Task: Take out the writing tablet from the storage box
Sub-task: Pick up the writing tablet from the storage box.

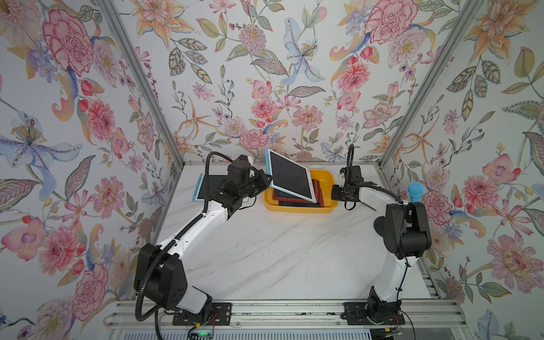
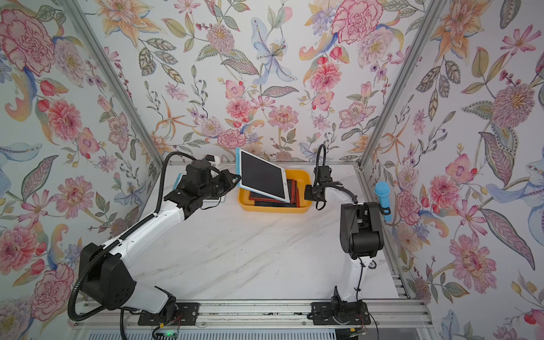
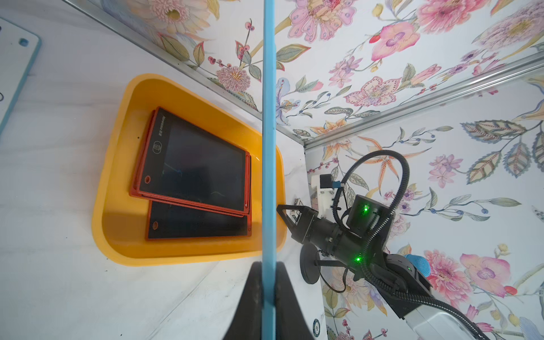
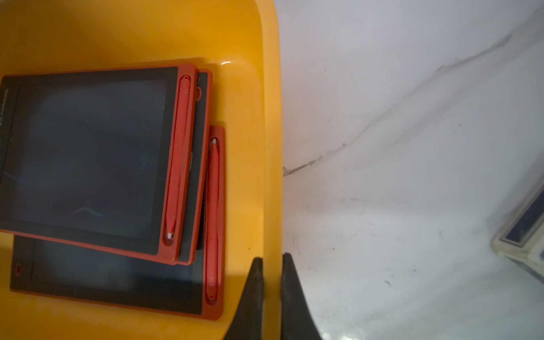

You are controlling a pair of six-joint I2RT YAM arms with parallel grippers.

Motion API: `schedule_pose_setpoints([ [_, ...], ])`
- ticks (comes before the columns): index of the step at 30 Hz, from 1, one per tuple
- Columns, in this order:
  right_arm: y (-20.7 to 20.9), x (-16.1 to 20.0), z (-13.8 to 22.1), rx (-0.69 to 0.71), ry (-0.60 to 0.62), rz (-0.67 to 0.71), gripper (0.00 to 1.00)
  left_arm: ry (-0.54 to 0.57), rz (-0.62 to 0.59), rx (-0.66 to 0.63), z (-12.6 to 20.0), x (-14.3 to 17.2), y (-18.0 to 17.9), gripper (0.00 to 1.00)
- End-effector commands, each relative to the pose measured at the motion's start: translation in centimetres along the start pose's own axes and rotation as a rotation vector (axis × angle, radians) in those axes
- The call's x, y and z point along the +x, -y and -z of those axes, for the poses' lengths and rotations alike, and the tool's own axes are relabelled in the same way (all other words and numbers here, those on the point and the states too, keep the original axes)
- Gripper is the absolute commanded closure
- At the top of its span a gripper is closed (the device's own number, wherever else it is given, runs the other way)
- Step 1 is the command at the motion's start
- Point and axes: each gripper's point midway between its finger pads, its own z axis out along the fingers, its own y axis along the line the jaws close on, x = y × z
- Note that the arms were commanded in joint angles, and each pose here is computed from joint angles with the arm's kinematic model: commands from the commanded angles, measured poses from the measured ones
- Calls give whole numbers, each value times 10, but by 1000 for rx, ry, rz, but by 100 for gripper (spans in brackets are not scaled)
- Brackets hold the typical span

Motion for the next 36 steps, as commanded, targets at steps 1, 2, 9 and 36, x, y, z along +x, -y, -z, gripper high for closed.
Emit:
schedule_pose_setpoints([
  [1, 5, 17, 3, 5, -55, 8, 100, 67, -4, 29, 28, -17, 5, 100],
  [2, 5, 17, 4, 3, -54, 8, 100, 70, 1, 26, 34, -18, 0, 100],
  [9, 2, 15, 7, -7, -47, 12, 100, 80, 24, 89, 80, -22, -15, 100],
  [36, -53, -19, 169, -143, 188, -165, 0, -112, 78, 293, 114, 67, -7, 100],
])
